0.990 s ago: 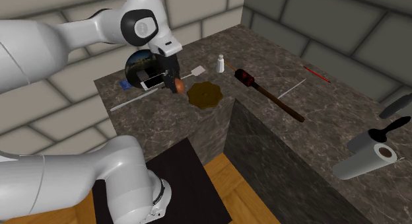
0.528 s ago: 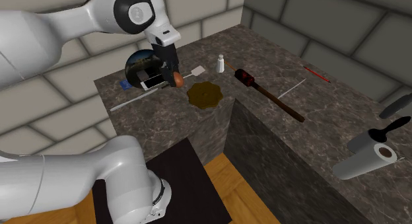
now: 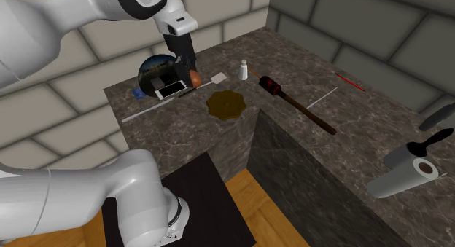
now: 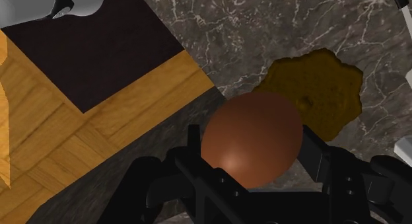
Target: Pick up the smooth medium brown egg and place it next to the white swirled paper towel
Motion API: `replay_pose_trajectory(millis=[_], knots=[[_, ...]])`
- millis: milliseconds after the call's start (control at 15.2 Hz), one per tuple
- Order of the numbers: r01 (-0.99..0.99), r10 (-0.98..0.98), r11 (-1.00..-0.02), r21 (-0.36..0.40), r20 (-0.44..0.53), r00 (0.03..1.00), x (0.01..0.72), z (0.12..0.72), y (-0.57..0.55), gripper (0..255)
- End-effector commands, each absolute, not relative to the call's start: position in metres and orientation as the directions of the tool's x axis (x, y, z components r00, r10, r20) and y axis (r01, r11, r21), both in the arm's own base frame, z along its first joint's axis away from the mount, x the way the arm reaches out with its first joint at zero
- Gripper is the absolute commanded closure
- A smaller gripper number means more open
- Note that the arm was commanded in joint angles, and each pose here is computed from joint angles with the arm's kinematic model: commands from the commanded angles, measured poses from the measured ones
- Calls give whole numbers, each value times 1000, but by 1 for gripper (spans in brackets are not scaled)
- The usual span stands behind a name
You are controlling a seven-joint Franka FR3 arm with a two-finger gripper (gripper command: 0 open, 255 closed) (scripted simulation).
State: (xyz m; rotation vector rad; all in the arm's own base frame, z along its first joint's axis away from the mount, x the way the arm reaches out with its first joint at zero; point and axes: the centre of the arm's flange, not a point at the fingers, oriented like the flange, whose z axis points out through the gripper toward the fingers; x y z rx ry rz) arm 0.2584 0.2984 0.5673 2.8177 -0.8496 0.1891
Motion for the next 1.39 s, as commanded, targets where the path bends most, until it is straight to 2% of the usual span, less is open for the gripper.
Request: replay_pose_trajectory(millis=[0,396,1320], knots=[[-558,-533,-817,146,177,827,258,579,299,255],[-558,-533,-817,146,177,827,258,609,299,255],[-558,-533,-817,146,177,827,372,609,153,255]])
